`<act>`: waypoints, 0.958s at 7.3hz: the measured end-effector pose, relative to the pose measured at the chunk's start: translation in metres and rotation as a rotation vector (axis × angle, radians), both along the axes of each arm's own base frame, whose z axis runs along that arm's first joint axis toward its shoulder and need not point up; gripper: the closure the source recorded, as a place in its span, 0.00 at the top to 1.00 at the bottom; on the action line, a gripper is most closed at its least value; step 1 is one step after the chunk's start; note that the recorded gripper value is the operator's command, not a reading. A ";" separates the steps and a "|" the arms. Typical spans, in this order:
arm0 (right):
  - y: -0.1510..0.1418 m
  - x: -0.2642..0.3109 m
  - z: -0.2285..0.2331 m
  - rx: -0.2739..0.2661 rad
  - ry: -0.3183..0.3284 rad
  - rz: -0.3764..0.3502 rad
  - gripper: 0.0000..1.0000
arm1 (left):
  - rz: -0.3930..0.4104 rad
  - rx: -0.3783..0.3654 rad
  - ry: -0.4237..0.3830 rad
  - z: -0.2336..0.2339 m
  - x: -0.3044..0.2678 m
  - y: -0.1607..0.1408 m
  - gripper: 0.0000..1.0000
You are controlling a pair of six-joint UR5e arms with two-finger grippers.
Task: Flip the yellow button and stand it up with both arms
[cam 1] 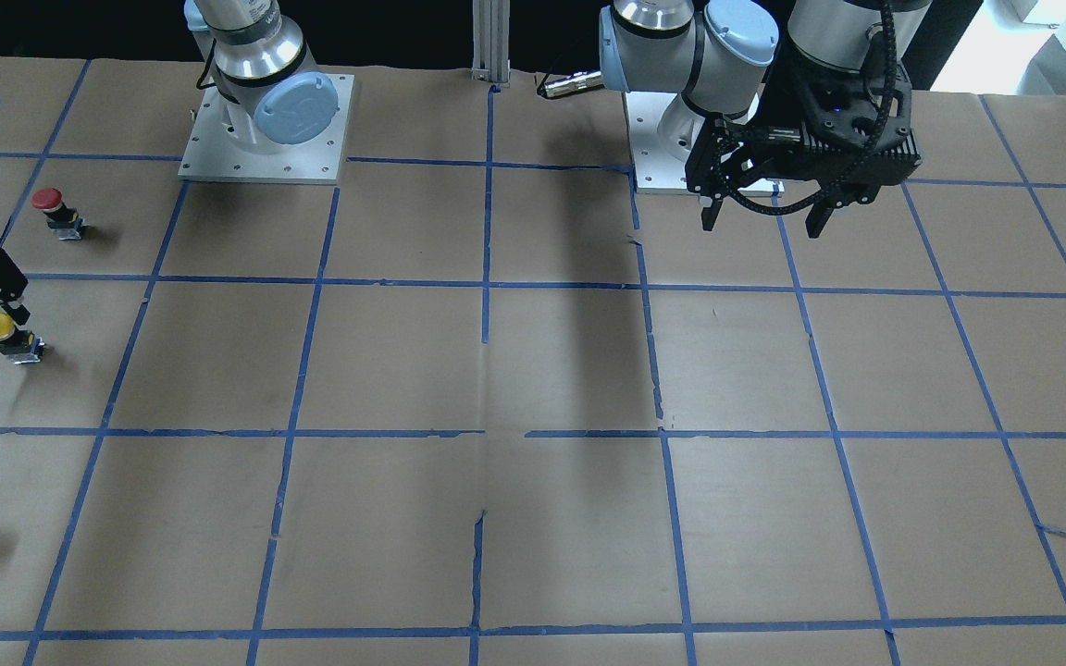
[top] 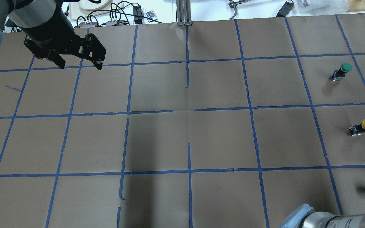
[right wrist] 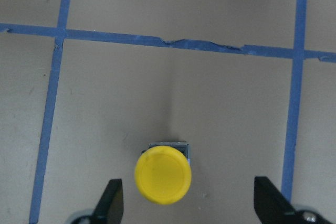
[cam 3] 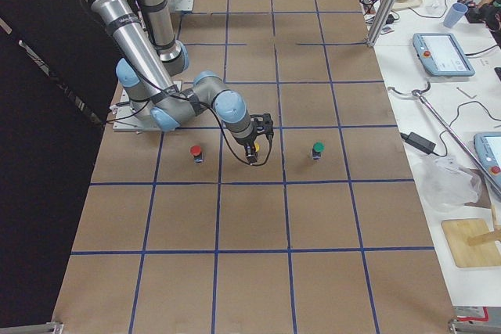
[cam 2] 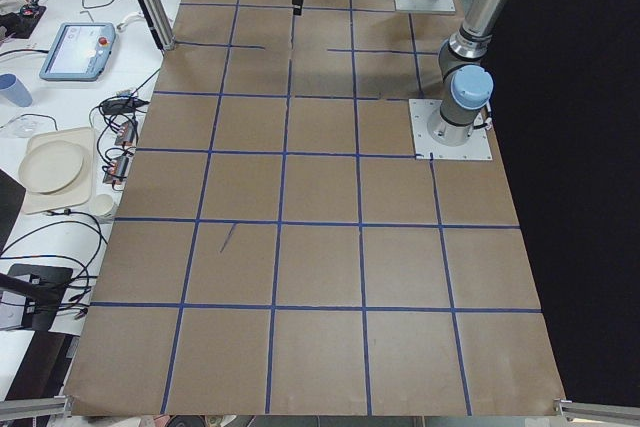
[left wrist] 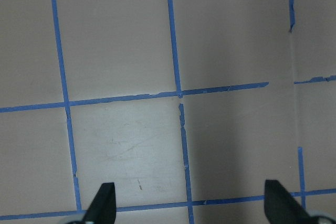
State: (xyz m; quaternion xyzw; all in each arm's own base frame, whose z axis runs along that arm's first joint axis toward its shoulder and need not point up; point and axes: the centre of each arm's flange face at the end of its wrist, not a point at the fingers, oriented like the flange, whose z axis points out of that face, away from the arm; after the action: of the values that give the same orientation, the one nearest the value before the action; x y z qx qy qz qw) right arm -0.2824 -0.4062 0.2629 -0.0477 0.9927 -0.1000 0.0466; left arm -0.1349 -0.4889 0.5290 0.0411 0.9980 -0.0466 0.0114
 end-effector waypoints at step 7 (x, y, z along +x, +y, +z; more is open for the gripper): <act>0.042 0.176 0.212 0.134 0.069 -0.310 1.00 | 0.001 -0.005 -0.006 0.003 0.001 0.001 1.00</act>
State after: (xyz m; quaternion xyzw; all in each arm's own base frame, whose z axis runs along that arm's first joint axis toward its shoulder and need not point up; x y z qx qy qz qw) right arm -0.1064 -0.3638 0.4748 0.1058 0.9937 -0.0377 -0.0006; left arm -0.1338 -0.4875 0.5318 0.0404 0.9979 -0.0490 0.0144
